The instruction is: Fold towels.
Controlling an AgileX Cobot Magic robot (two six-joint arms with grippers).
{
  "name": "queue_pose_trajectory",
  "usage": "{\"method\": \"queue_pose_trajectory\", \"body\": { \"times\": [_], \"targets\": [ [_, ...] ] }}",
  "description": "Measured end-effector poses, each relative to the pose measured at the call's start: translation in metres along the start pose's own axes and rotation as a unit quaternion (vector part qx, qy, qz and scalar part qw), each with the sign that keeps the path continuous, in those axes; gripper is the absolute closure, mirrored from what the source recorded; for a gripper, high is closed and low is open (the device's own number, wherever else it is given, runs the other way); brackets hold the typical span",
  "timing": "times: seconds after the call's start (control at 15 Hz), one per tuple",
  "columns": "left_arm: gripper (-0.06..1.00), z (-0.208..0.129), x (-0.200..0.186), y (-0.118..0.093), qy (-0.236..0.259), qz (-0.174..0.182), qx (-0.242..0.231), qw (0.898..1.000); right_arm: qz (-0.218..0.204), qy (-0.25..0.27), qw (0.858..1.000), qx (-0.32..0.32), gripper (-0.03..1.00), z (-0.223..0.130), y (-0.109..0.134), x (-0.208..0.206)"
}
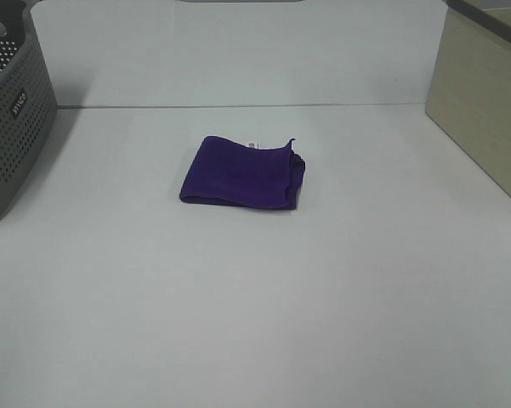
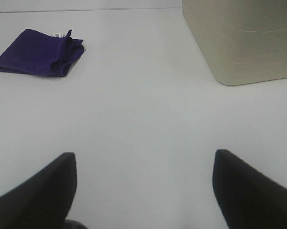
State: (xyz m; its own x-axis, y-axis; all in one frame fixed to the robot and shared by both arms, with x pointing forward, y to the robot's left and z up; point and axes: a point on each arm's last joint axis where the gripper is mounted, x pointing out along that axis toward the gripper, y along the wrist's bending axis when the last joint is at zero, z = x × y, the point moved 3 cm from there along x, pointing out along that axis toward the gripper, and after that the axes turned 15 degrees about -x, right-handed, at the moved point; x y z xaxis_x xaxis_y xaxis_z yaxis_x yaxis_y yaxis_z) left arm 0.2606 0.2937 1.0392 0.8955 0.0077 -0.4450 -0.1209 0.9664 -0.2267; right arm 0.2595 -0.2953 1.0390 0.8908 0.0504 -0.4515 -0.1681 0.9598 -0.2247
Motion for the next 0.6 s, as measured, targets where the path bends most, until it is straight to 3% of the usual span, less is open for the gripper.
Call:
{"method": "queue_pose_trajectory", "body": {
  "times": [0.6],
  "targets": [
    [0.25,0.0,0.0,-0.0002,0.0,-0.001,0.0,1.0,0.0,0.0,1.0,0.0,0.2,0.0,0.0,0.0]
  ]
}}
